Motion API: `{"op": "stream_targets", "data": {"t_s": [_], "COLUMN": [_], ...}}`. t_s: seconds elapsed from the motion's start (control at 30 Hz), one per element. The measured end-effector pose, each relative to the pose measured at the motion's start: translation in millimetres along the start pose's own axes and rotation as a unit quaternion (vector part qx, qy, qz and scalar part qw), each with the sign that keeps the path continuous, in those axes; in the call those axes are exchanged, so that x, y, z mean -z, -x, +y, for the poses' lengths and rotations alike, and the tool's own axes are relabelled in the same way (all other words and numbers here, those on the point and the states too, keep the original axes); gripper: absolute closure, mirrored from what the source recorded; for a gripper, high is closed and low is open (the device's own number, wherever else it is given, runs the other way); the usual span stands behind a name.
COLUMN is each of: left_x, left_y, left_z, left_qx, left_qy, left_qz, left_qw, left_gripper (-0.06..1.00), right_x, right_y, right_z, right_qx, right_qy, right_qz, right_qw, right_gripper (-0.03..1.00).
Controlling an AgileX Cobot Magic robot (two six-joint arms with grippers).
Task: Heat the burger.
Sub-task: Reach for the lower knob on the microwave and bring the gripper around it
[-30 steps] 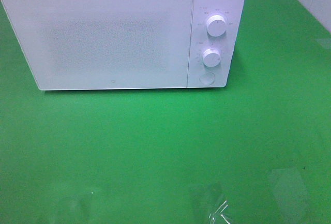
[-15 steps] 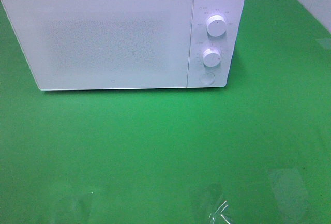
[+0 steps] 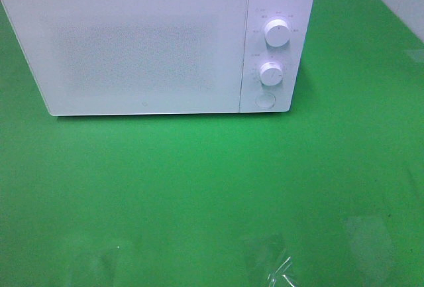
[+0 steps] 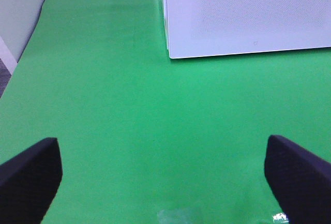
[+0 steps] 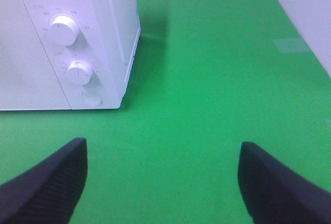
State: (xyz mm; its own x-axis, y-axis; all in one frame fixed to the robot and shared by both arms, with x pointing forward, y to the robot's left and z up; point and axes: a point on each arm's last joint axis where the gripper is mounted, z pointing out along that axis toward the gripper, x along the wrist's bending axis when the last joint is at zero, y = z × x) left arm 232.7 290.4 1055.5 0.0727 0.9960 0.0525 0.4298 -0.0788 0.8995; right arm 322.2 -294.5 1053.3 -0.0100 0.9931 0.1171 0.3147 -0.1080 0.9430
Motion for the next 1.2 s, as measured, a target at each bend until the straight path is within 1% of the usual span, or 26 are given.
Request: {"op": "stream_targets", "data": {"t_s": [0.03,0.07,0.23,0.3,0.4,0.6,0.7,0.73,0.83,0.9,0.97,1.03,1.1,1.2], "left_x": [0.0,0.0,0.0,0.0,0.0,0.0,0.0,0.0,0.0,0.0,0.0,0.0,0.0,0.0], "left_y": [0.0,0.0,0.0,0.0,0.0,0.0,0.0,0.0,0.0,0.0,0.0,0.0,0.0,0.0], "left_z": [0.0,0.0,0.0,0.0,0.0,0.0,0.0,0.0,0.0,0.0,0.0,0.0,0.0,0.0], "left_qx": [0.0,0.0,0.0,0.0,0.0,0.0,0.0,0.0,0.0,0.0,0.0,0.0,0.0,0.0], "left_qy": [0.0,0.0,0.0,0.0,0.0,0.0,0.0,0.0,0.0,0.0,0.0,0.0,0.0,0.0], "left_qz": [0.0,0.0,0.0,0.0,0.0,0.0,0.0,0.0,0.0,0.0,0.0,0.0,0.0,0.0], "left_qw": [1.0,1.0,1.0,1.0,1.0,1.0,1.0,1.0,1.0,1.0,1.0,1.0,1.0,1.0], "left_gripper": [-0.05,-0.05,-0.05,-0.05,-0.05,-0.05,-0.05,-0.05,-0.05,-0.05,-0.05,-0.05,-0.05,-0.05], "right_x": [0.0,-5.0,-16.6,-26.5,-34.1,-69.4,-74.5,-88.8,-93.5,-100.9,-117.7,-117.7,-131.7,-138.5], "right_y": [0.0,0.0,0.3,0.4,0.4,0.9,1.0,1.5,1.7,1.9,2.5,2.5,3.2,3.7], "right_z": [0.0,0.6,0.0,0.4,0.7,-0.4,-1.2,-4.1,-4.8,-5.6,-8.9,-8.9,-12.5,-15.8], "right_qx": [0.0,0.0,0.0,0.0,0.0,0.0,0.0,0.0,0.0,0.0,0.001,0.001,0.0,0.001], "right_qy": [0.0,0.013,0.036,0.053,0.057,0.047,0.046,0.04,0.041,0.046,0.058,0.058,0.072,0.08], "right_qz": [0.0,0.001,0.003,0.005,0.005,0.003,0.002,0.001,0.001,0.002,0.002,0.002,0.003,0.004], "right_qw": [1.0,1.0,0.999,0.999,0.998,0.999,0.999,0.999,0.999,0.999,0.998,0.998,0.997,0.997], "right_gripper": [0.21,0.21,0.21,0.21,0.21,0.21,0.21,0.21,0.21,0.21,0.21,0.21,0.21,0.21]}}
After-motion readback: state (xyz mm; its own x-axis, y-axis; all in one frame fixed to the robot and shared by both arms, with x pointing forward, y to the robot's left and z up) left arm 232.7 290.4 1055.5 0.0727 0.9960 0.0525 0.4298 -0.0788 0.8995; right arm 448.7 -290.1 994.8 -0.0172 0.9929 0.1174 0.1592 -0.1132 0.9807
